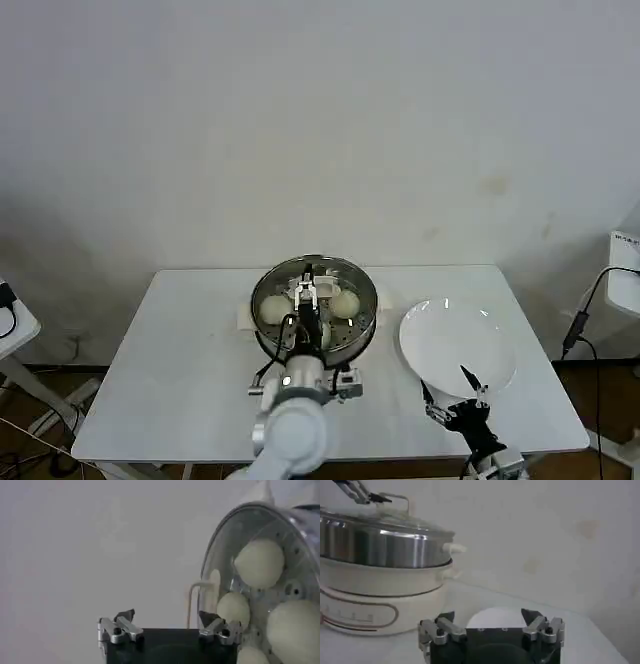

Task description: Take steamed baozi put them in steamer then cover it.

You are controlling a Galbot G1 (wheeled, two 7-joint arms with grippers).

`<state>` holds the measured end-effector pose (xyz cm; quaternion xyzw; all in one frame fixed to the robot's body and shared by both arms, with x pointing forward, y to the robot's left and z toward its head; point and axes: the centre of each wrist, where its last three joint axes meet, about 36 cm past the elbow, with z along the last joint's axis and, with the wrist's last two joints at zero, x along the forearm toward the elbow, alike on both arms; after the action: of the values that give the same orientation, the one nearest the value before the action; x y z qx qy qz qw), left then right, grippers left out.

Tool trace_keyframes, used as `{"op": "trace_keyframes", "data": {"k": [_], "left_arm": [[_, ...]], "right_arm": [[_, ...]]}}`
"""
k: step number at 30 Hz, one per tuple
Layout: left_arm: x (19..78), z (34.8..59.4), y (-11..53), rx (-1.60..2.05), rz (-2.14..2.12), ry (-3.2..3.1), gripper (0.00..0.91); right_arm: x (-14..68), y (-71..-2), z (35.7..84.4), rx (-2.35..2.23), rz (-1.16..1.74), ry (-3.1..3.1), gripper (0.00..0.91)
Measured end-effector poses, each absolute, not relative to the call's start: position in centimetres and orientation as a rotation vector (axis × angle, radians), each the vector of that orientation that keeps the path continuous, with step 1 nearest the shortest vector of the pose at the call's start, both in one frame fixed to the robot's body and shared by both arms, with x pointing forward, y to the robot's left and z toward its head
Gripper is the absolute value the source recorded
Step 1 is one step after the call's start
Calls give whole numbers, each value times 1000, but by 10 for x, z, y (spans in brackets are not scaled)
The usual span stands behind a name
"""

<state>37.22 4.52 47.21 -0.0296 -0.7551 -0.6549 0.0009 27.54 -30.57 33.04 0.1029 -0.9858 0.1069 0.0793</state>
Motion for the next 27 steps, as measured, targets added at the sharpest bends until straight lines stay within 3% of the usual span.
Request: {"op": "trace_keyframes", "data": {"k": [9, 21, 27], "left_arm": [[350, 480, 102, -115, -1791, -2628, 907], [337, 422, 240, -21, -952, -2978, 907], [311, 408, 288, 166, -573, -3061, 907]], "right_arm": [[274, -310, 333, 303, 308, -2974, 907], [270, -314, 345, 308, 301, -3007, 907], [269, -317, 353, 305, 299, -3024, 907]]}}
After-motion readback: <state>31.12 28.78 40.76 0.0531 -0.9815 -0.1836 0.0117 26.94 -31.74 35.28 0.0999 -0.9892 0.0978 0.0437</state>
